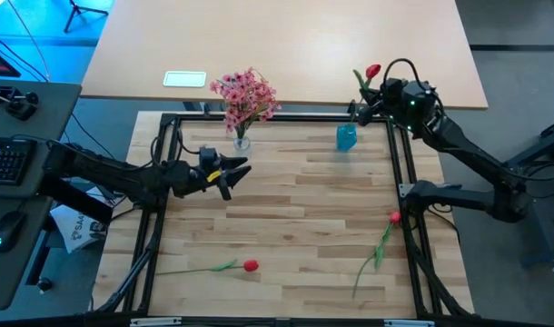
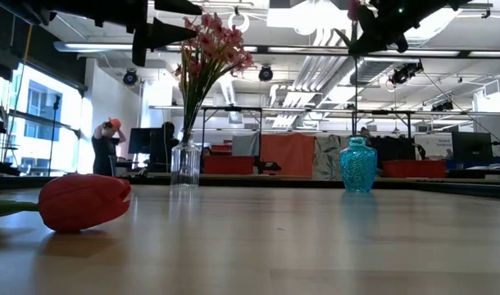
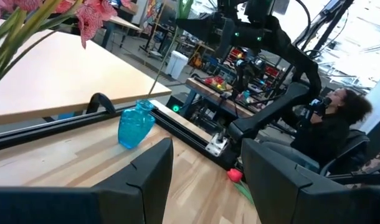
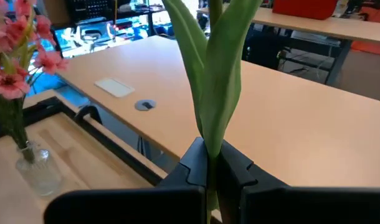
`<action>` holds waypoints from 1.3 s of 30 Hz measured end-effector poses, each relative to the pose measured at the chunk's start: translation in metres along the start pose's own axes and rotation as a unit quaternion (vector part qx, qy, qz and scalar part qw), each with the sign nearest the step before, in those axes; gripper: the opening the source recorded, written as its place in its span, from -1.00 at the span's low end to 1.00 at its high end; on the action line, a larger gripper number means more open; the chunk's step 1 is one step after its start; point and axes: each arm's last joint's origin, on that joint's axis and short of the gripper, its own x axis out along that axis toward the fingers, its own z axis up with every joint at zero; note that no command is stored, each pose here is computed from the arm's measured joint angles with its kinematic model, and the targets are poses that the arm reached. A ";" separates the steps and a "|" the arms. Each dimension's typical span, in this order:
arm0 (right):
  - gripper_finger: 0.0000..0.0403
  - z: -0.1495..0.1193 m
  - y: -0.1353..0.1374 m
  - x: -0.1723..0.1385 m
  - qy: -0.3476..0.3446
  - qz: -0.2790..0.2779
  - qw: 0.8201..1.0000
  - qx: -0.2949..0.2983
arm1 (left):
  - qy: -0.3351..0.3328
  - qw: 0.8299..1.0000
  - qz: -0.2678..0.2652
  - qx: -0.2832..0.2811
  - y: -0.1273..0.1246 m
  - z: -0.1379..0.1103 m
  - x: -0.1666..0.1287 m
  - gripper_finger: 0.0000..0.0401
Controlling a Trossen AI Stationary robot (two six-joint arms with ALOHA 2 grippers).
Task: Sort flowers into vase by color
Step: Put the top red tulip into the blue vase, then put the right red tulip into the blue vase
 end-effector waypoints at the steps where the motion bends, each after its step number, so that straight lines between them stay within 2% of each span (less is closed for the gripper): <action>1: -1.00 0.000 0.000 0.000 0.000 0.005 1.000 0.002 | 0.001 1.000 -0.001 0.000 0.000 0.000 0.000 -0.11; 8: -0.99 -0.008 0.000 0.002 0.040 -0.008 0.999 -0.004 | -0.001 1.000 0.004 0.001 0.000 0.000 0.000 -0.11; 13: -0.84 -0.006 0.000 0.004 0.032 -0.004 0.999 -0.003 | -0.005 1.000 0.013 0.001 0.001 0.000 0.000 -0.11; 17: -0.57 -0.008 0.002 0.003 0.038 0.027 0.999 0.018 | -0.004 1.000 0.013 0.002 0.001 0.000 0.000 -0.11; 25: 0.14 -0.019 0.002 0.001 0.096 0.030 0.994 0.033 | 0.000 1.000 0.007 0.004 0.000 -0.001 0.000 -0.11; 29: 0.38 -0.020 0.002 -0.006 0.107 0.037 0.993 0.039 | 0.004 1.000 -0.002 0.013 0.000 -0.001 0.000 -0.11; 35: 0.46 -0.025 0.004 -0.036 0.141 0.127 0.978 0.087 | -0.008 0.999 -0.028 0.042 -0.001 0.011 -0.010 -0.11; 37: 0.46 -0.030 0.006 -0.048 0.172 0.171 0.963 0.114 | -0.014 0.999 -0.023 0.046 0.000 0.016 -0.014 -0.11; 39: 0.45 -0.036 0.011 -0.059 0.219 0.222 0.938 0.151 | -0.019 0.998 -0.011 0.050 0.002 0.020 -0.019 -0.11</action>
